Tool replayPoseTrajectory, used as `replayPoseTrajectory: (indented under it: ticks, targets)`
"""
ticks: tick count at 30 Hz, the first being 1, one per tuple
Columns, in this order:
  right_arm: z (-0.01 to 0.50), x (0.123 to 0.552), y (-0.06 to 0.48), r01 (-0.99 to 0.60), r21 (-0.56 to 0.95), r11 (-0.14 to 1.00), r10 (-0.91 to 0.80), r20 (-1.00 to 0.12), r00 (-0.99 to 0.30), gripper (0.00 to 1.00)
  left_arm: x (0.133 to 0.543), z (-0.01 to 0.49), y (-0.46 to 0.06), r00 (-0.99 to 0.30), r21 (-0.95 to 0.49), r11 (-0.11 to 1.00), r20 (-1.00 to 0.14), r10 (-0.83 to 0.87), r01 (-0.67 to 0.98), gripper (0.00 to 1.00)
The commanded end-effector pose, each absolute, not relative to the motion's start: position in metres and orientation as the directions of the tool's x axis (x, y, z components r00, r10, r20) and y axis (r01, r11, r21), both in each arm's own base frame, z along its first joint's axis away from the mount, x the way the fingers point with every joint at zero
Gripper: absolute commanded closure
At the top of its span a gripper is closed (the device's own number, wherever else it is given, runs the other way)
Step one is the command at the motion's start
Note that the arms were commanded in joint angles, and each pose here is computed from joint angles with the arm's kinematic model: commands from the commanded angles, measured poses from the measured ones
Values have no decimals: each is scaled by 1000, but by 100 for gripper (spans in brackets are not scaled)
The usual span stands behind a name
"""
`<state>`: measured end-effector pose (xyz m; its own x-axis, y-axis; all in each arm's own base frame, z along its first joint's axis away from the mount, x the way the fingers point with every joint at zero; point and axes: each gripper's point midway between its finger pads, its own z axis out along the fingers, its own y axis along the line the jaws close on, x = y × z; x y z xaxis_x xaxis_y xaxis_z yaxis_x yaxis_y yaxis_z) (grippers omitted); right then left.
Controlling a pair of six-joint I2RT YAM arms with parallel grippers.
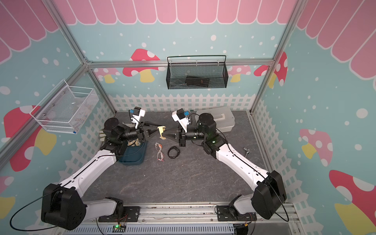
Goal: Put the watch into the storage box
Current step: Place the watch in the storage box.
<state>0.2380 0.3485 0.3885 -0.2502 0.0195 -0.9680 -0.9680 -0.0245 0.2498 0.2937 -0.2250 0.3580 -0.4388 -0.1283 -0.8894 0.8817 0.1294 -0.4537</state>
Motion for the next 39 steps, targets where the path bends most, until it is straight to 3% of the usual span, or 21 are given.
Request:
replayPoseTrajectory:
  ticks: [1, 8, 28, 33, 36, 38, 39]
  targets:
    - [406, 243, 346, -982, 189, -5, 59, -980, -189, 100, 288, 358, -228, -438, -447, 87, -892, -109, 890, 57]
    - [404, 252, 340, -982, 187, 31, 55, -981, -185, 100, 286, 360, -228, -432, -440, 83, -896, -105, 894, 58]
    - [397, 246, 363, -959, 265, -106, 44, -962, -270, 100, 289, 357, -230, -456, -464, 74, -884, -102, 883, 63]
    - [396, 247, 365, -955, 276, -110, 41, -958, -282, 100, 291, 355, -231, -466, -473, 72, -879, -99, 878, 80]
    - [392, 249, 365, -953, 285, -101, 37, -956, -290, 100, 292, 354, -231, -468, -476, 73, -878, -99, 876, 99]
    - [390, 250, 365, -953, 288, -91, 38, -956, -292, 100, 293, 352, -231, -471, -479, 79, -876, -100, 874, 100]
    - [388, 251, 365, -954, 288, -87, 36, -956, -292, 94, 294, 352, -231, -470, -479, 85, -877, -100, 874, 100]
